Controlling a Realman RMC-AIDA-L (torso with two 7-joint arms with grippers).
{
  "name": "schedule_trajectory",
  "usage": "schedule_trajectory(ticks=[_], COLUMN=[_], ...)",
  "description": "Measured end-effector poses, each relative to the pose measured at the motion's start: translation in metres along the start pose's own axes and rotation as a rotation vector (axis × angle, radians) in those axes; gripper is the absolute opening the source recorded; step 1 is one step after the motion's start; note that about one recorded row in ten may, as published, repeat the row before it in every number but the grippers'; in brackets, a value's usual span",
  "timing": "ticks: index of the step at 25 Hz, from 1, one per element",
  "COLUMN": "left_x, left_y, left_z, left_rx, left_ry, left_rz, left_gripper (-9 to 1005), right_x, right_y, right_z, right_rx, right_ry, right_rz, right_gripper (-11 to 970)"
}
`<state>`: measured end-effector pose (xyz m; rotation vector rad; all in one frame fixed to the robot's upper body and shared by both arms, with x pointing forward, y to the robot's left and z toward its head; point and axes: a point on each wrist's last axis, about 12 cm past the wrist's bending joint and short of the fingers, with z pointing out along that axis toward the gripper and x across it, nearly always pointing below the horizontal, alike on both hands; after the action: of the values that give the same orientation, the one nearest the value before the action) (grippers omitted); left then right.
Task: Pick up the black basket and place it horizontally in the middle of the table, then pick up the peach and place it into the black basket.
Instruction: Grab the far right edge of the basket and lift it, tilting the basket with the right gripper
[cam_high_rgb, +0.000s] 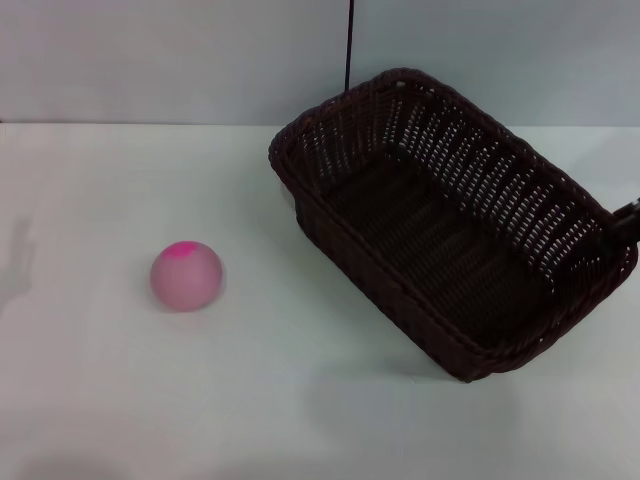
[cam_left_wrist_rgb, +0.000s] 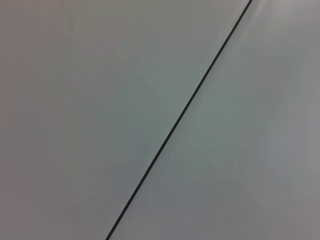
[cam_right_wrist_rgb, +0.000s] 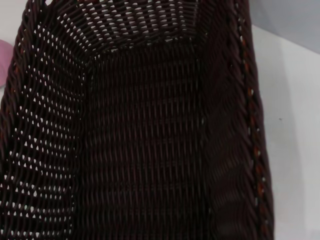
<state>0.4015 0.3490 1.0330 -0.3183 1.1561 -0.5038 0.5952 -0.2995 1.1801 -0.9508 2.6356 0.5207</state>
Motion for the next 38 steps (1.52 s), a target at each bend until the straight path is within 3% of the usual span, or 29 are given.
schedule_trajectory(ticks=[7,21,32,35,38], left_x=[0.002,0.005,0.007,0.008,0.008], left_y=[0.001,0.000,-0.001,0.000,0.000], left_z=[0.001,0.000,0.002,0.003,0.003], left_rx=[-0.008,-0.007,0.000,-0.008,-0.007], left_ry=[0.015,0.034,0.047,0.054,0.055], left_rz=[-0.002,-0.007,-0.011,-0.012,-0.013], left_gripper=[510,509,509,508,508], right_x=[0.003,0.016,0.020,0.020,0.021], right_y=[0.003,0.004,0.002,0.002,0.001], right_z=[0.018,0.021,0.021,0.021,0.015], right_rx=[-0.052,-0.058,-0.056,-0.058,-0.086], right_ry=[0.019,0.064,0.049,0.036,-0.032], right_rz=[0.025,0.055,0.056,0.056,0.054], right_gripper=[800,682,470,370,364])
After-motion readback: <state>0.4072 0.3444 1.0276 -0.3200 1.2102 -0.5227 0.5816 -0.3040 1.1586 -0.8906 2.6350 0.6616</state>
